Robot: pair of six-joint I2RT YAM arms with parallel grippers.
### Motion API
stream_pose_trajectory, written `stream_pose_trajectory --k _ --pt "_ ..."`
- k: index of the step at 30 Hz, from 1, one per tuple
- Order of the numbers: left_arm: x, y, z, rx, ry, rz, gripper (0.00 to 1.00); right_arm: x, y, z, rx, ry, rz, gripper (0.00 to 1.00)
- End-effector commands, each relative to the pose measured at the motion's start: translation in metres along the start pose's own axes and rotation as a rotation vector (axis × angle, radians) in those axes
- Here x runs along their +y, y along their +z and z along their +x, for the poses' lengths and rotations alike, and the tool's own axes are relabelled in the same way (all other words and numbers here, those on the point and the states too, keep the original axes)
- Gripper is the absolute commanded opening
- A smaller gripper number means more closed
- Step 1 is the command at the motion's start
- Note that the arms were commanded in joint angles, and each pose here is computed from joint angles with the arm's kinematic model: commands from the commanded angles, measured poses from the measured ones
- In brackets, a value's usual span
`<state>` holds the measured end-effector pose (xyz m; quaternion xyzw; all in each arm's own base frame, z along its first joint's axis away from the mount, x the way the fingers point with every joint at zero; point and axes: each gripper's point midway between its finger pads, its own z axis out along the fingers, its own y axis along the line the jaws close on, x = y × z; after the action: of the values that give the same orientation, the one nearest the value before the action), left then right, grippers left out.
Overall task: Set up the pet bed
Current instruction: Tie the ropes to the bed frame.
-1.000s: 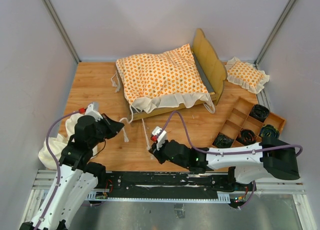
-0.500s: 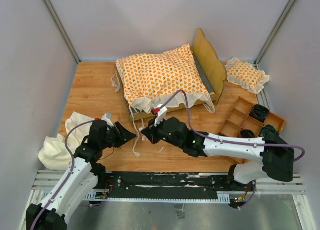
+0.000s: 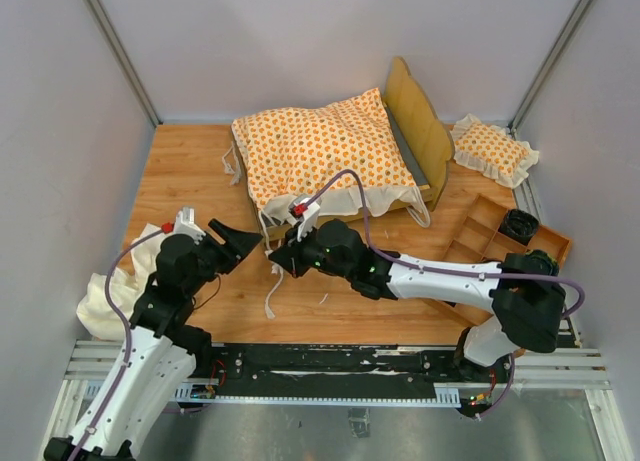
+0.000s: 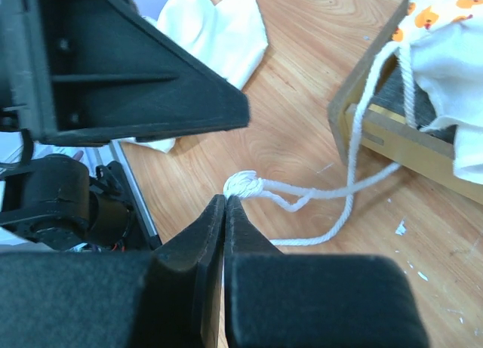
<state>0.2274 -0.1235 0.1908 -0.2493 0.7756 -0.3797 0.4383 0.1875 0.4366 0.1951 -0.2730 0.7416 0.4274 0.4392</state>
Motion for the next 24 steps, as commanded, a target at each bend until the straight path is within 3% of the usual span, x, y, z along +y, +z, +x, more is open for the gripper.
stream_pose_trajectory --k 1,9,12,14,16,19,22,24 --pt "-0.007 0.004 0.013 0.051 -0.121 0.052 0.65 0.015 0.004 -0.007 -0.049 -0.026 -0.105 0.00" --pt "0.009 0.014 0.046 0.194 -0.284 0.013 0.66 0.018 0.013 0.004 -0.037 -0.037 -0.148 0.00" --pt "0.006 0.014 0.054 0.229 -0.345 0.052 0.60 0.019 0.014 0.010 -0.027 -0.050 -0.166 0.00" --pt "0.006 0.014 0.055 0.227 -0.352 0.065 0.49 0.019 0.015 0.015 -0.016 -0.055 -0.177 0.00" --pt "0.007 0.014 0.052 0.208 -0.333 0.071 0.30 0.022 0.014 0.019 -0.004 -0.067 -0.200 0.00" --pt "0.014 0.016 0.045 0.157 -0.285 0.044 0.04 0.028 0.009 0.026 0.032 -0.137 -0.258 0.11" --pt "0.023 0.017 0.035 0.095 -0.230 -0.009 0.00 0.028 -0.005 0.033 0.069 -0.275 -0.295 0.33" --pt "0.032 0.019 0.027 0.050 -0.207 -0.060 0.00 0.022 -0.011 0.043 0.112 -0.461 -0.325 0.36"
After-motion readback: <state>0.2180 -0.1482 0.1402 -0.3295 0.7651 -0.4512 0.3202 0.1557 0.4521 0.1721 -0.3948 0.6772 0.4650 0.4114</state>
